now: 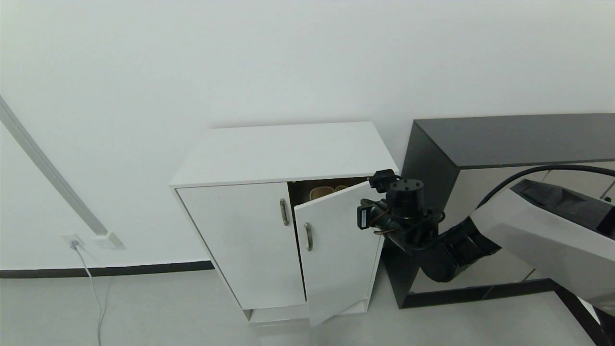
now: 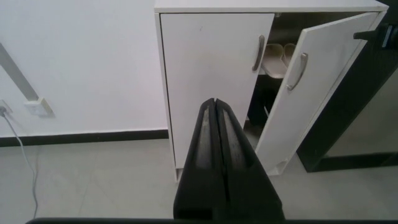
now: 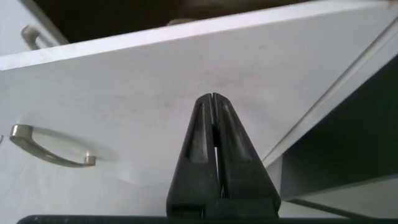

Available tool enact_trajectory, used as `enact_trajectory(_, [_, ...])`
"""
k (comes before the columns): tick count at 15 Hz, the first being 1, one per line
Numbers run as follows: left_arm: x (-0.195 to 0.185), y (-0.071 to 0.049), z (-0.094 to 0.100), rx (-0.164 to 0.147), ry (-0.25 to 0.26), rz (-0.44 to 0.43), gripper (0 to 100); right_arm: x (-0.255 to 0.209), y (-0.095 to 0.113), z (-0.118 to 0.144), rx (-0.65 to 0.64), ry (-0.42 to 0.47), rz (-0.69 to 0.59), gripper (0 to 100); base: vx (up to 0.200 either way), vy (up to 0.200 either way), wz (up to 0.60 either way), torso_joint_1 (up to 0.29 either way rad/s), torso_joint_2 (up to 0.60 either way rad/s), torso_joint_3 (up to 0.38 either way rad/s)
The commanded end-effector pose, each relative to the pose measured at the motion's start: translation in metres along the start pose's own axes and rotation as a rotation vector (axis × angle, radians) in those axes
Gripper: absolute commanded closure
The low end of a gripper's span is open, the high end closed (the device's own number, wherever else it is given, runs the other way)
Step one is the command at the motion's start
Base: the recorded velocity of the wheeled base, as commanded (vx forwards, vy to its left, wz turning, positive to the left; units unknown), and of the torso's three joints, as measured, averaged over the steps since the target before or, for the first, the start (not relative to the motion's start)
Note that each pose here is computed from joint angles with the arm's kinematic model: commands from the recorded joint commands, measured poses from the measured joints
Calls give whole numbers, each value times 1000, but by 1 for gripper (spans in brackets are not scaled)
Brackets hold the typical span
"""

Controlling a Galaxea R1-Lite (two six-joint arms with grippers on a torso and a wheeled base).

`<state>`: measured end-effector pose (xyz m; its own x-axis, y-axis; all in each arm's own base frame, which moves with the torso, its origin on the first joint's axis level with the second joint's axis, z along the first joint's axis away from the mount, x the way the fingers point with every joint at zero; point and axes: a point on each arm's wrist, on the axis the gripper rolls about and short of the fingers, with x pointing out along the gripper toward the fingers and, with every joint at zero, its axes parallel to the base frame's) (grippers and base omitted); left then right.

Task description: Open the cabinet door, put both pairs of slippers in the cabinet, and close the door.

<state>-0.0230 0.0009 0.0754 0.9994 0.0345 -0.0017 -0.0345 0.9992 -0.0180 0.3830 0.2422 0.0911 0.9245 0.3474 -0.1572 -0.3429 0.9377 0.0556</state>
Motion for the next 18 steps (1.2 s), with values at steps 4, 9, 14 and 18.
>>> enact_trajectory(4, [0, 0, 0, 1, 1, -2, 100, 19, -5, -3, 8, -26, -5, 100, 0, 0, 0, 0, 0, 0])
enact_trajectory(9, [0, 0, 0, 1, 1, -2, 100, 28, -10, -2, 11, -42, -18, 100, 0, 0, 0, 0, 0, 0])
enact_trajectory(14, [0, 0, 0, 1, 1, -2, 100, 42, -16, -2, 14, -70, -32, 100, 0, 0, 0, 0, 0, 0])
enact_trajectory(18, [0, 0, 0, 1, 1, -2, 100, 44, -17, -1, 14, -70, -35, 100, 0, 0, 0, 0, 0, 0])
